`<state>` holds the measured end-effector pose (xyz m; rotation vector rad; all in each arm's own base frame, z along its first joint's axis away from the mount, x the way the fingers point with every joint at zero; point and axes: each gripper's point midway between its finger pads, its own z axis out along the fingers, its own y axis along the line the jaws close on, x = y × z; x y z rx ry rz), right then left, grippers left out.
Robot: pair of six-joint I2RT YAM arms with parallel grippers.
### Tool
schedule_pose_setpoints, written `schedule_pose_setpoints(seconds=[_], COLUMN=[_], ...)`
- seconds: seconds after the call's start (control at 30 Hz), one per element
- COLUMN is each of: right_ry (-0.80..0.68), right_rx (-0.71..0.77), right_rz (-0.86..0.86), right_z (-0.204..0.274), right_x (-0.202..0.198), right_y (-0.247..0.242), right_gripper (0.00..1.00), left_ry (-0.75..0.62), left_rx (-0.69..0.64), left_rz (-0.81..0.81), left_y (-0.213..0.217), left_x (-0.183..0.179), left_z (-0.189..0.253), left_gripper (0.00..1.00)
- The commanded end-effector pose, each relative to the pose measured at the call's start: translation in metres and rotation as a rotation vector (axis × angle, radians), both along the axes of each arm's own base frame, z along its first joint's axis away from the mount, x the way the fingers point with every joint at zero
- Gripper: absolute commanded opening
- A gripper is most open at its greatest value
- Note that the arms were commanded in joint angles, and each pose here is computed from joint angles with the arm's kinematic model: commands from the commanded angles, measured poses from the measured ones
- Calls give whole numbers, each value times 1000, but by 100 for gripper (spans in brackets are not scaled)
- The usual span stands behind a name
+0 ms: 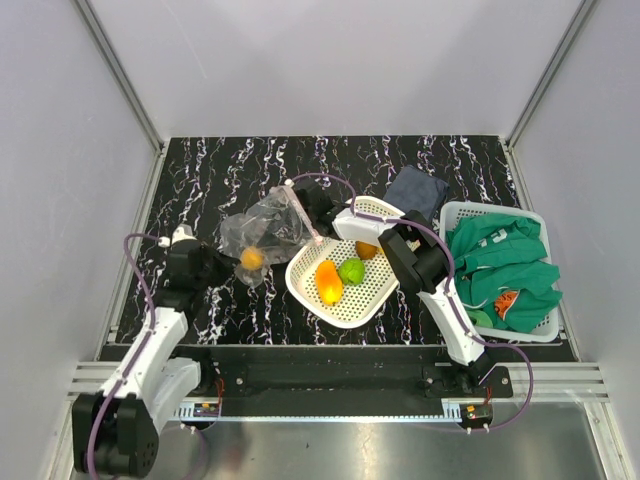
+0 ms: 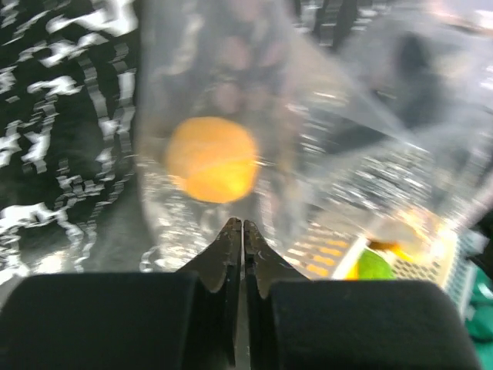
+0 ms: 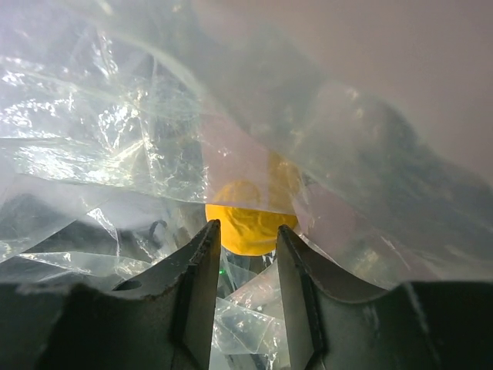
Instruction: Open the zip-top bag and remove the fake food
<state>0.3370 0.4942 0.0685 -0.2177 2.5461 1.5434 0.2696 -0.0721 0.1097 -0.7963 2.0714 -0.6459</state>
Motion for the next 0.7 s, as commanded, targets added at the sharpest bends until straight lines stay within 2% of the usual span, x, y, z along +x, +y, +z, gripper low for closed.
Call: schedule_pose_setpoints(seconds=[0.0,0.07,0.13,0.27,0.57,0.67], right_ry=[-51,-46,-41,-45,-28,-25], right_rx=[35,37,40,43,43,34], right_rz=[38,46,60,70,101,94], right_z=[24,23,20,20,6,-2], right_x=[-3,-4,-7,-8,-13,-8], right_y=[1,3,5,9,20,23], right_gripper=[44,45,46,49,61,61], left_ry=[61,35,75,27,68,69], left_rx=[-2,-11,7,7,-30,-31], left_rz=[70,42,29,23,-33,-41], left_y=[12,8,8,6,-7,-9], left_x=[15,29,34,51,55,52], left_z=[-25,-22,-34,-30,-50,-51], left_gripper=[1,0,0,0,0,0])
